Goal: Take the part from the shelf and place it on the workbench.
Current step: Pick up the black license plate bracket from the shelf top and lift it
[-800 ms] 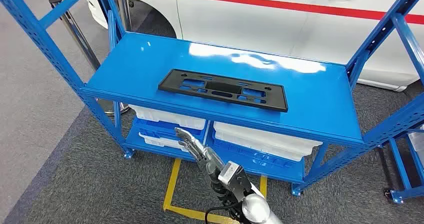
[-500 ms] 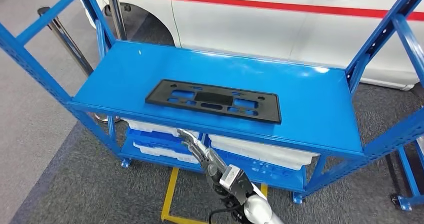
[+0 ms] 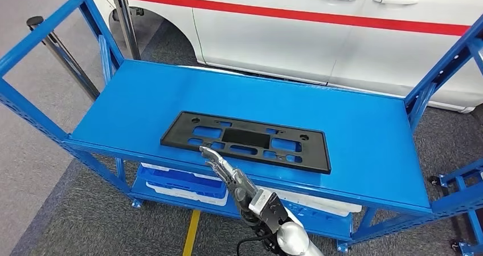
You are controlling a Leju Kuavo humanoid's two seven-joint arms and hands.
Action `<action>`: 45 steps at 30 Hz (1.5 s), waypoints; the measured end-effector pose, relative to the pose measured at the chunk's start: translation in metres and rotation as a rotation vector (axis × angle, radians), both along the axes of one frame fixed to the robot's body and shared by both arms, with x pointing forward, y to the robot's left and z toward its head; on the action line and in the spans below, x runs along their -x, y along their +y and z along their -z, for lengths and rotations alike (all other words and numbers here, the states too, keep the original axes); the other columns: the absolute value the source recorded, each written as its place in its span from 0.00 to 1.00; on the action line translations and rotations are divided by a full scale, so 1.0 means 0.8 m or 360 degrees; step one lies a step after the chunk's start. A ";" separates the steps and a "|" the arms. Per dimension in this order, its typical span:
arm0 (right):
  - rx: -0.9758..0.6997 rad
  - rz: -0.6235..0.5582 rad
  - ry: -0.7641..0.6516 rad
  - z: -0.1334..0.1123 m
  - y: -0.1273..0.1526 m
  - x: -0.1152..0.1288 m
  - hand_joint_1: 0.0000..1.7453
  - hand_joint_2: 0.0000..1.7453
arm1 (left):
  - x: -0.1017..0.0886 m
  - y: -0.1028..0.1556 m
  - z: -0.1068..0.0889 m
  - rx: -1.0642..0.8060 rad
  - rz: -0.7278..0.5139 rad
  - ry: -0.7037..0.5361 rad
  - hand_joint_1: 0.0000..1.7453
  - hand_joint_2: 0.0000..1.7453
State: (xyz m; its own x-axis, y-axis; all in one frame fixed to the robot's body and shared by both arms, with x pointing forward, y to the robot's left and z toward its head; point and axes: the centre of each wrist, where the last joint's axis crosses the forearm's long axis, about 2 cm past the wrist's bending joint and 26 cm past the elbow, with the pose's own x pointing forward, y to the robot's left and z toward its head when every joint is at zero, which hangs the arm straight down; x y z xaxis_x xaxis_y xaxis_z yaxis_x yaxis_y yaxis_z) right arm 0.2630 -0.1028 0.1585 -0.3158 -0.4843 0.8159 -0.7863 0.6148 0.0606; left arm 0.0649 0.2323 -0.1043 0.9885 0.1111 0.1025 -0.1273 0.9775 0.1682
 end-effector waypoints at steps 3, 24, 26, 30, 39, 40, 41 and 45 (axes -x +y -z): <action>0.0005 0.0001 0.0002 0.001 -0.001 0.000 0.00 0.00 | -0.002 0.000 0.000 0.0000 0.0000 -0.0005 0.00 0.00; 0.0017 0.0002 0.0001 0.003 -0.003 0.001 0.00 0.00 | -0.004 -0.001 -0.001 0.0003 -0.0001 -0.0011 0.00 0.00; 0.0018 0.0002 0.0001 0.003 -0.003 0.001 0.00 0.50 | -0.003 -0.001 -0.001 0.0002 -0.0001 -0.0011 0.00 0.00; 0.0056 0.0004 -0.0005 0.003 -0.003 0.000 0.00 1.00 | -0.003 0.001 0.000 -0.0003 -0.0003 -0.0021 0.00 0.00; 0.0158 0.0026 0.0013 0.010 -0.009 -0.004 0.00 1.00 | -0.005 0.001 -0.001 0.0003 -0.0002 -0.0031 0.00 0.00; 0.0166 0.0029 0.0011 0.010 -0.009 -0.004 0.00 1.00 | -0.006 0.001 -0.001 0.0004 -0.0002 -0.0032 0.00 0.00; 0.0173 0.0031 0.0009 0.010 -0.009 -0.005 0.00 1.00 | -0.006 0.001 -0.001 0.0004 -0.0002 -0.0032 0.00 0.00; 0.0184 0.0027 0.0010 0.010 -0.008 -0.005 0.00 1.00 | -0.006 0.001 -0.001 0.0014 -0.0011 -0.0032 0.00 0.00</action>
State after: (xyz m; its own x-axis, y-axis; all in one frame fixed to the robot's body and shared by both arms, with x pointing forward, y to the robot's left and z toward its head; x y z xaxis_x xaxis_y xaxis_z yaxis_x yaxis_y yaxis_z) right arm 0.2672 -0.1093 0.1501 -0.3181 -0.3813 0.8680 -0.7756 0.6312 -0.0069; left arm 0.0697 0.2332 -0.1037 0.9854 0.1191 0.1215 -0.1375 0.9780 0.1570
